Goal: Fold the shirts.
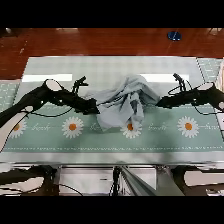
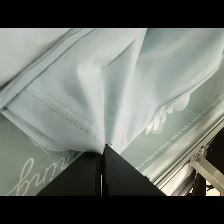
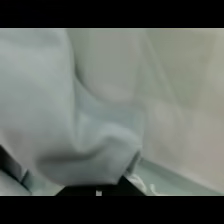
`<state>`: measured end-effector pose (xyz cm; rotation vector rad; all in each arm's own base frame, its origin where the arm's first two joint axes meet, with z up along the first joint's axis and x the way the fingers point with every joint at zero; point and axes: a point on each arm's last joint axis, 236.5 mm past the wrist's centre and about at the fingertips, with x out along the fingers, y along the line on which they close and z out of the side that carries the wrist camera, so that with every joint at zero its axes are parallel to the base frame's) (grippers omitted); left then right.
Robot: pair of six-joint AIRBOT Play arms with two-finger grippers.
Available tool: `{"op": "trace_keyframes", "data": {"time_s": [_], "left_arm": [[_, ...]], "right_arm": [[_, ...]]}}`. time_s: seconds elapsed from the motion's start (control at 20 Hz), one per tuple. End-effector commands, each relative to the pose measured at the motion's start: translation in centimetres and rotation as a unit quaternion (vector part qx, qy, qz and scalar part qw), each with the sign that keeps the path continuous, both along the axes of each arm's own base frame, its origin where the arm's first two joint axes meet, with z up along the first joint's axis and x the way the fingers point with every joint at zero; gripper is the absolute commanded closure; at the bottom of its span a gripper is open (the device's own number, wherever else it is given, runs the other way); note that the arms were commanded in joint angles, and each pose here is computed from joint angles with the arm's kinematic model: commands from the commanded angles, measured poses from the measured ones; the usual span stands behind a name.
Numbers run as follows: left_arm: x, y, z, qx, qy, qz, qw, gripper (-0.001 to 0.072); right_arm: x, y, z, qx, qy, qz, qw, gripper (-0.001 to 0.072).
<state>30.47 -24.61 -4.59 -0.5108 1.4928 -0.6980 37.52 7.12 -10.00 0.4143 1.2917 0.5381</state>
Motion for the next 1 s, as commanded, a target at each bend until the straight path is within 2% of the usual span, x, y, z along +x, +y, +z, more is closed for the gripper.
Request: {"op": "trace_keyframes", "data": {"time_s": [0.0,0.15,0.3,0.5,0.7,0.85,0.95], "left_arm": [[1.1,1.1,2.7,-0.009,-0.047,0.005,0.999,0.0683],[4.6,5.5,12.5,-0.027,-0.181,0.064,0.981,0.0683],[5.9,12.5,26.4,-0.017,-0.361,0.151,0.92,0.0683],[1.0,17.7,39.7,0.028,-0.528,0.219,0.82,0.0683],[-5.6,17.4,49.1,0.061,-0.643,0.23,0.728,0.0683],[-10.2,15.3,53.2,0.057,-0.685,0.221,0.692,0.0684],[-12.7,14.2,53.2,0.065,-0.677,0.214,0.701,0.0684]], "right_arm": [[1.7,3.3,3.1,0.069,-0.037,-0.013,0.997,0.0684],[2.2,2.8,13.6,0.113,-0.141,-0.031,0.983,0.0685],[0.9,1.0,26.9,0.11,-0.304,-0.072,0.943,0.0687],[-4.6,0.9,40.2,0.067,-0.436,-0.092,0.893,0.0688],[-10.0,2.0,52.3,0.063,-0.544,-0.119,0.829,0.0688],[-13.3,2.3,58.1,0.048,-0.588,-0.135,0.796,0.0688],[-15.2,2.3,60.4,0.039,-0.602,-0.151,0.783,0.0688]]}}
